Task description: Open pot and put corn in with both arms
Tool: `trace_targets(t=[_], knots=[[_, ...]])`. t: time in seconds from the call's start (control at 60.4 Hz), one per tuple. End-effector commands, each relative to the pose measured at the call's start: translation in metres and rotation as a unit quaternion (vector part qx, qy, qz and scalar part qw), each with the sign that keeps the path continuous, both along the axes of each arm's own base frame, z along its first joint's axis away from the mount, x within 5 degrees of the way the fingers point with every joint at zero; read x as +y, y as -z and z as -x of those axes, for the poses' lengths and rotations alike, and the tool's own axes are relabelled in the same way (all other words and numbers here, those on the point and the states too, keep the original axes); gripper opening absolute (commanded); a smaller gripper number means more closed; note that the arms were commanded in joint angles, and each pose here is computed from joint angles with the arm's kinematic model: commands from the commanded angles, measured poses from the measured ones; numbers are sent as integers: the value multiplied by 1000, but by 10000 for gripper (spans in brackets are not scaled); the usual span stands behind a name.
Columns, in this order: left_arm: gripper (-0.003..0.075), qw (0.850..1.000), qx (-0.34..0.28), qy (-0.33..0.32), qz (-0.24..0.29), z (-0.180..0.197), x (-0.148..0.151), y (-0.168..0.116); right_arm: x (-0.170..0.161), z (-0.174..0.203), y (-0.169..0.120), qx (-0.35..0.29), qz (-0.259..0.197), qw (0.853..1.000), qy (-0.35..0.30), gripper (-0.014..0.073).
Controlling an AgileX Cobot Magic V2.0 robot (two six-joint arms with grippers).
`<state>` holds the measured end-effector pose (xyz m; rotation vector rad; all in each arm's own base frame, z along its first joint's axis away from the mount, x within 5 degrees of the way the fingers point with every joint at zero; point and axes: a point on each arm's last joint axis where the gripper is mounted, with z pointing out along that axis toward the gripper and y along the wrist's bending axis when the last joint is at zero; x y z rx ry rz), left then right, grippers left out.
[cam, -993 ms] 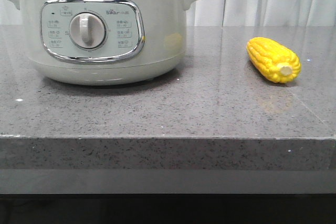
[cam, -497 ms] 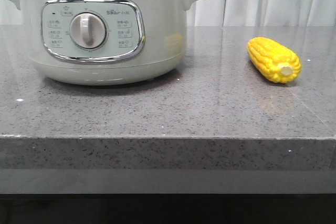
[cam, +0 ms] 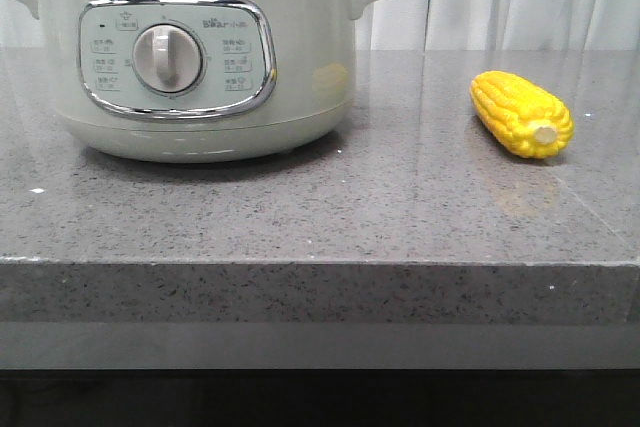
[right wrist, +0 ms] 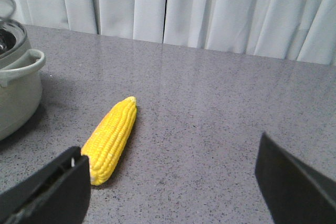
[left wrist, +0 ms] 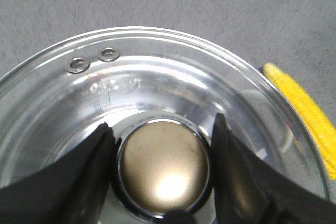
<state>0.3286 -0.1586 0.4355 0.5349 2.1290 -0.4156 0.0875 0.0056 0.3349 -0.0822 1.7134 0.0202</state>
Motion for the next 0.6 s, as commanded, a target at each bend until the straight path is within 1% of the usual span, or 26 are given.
trace_targets(t=[0.0,0.05,0.149,0.199,0.298,0.381,0.579], knots=[[168,992,-108,-1,61,33,12,-60,-2,-1,-17,-49,4,999,9,650],[169,992,-115,2,60,42,16,-67,-2,-1,-17,-49,4,999,9,650],[168,992,-115,7,56,60,23,-72,-2,-1,-17,-49,4,999,9,650],[168,992,-116,11,50,69,26,-70,-2,-1,-17,-49,4,999,9,650],[168,990,-125,11,59,91,35,-68,-2,-1,-17,-49,4,999,9,650],[168,990,-124,9,59,112,45,-59,-2,-1,-17,-49,4,999,9,650],[168,992,-113,8,54,166,69,-29,-2,-2,-17,-47,4,999,9,650]])
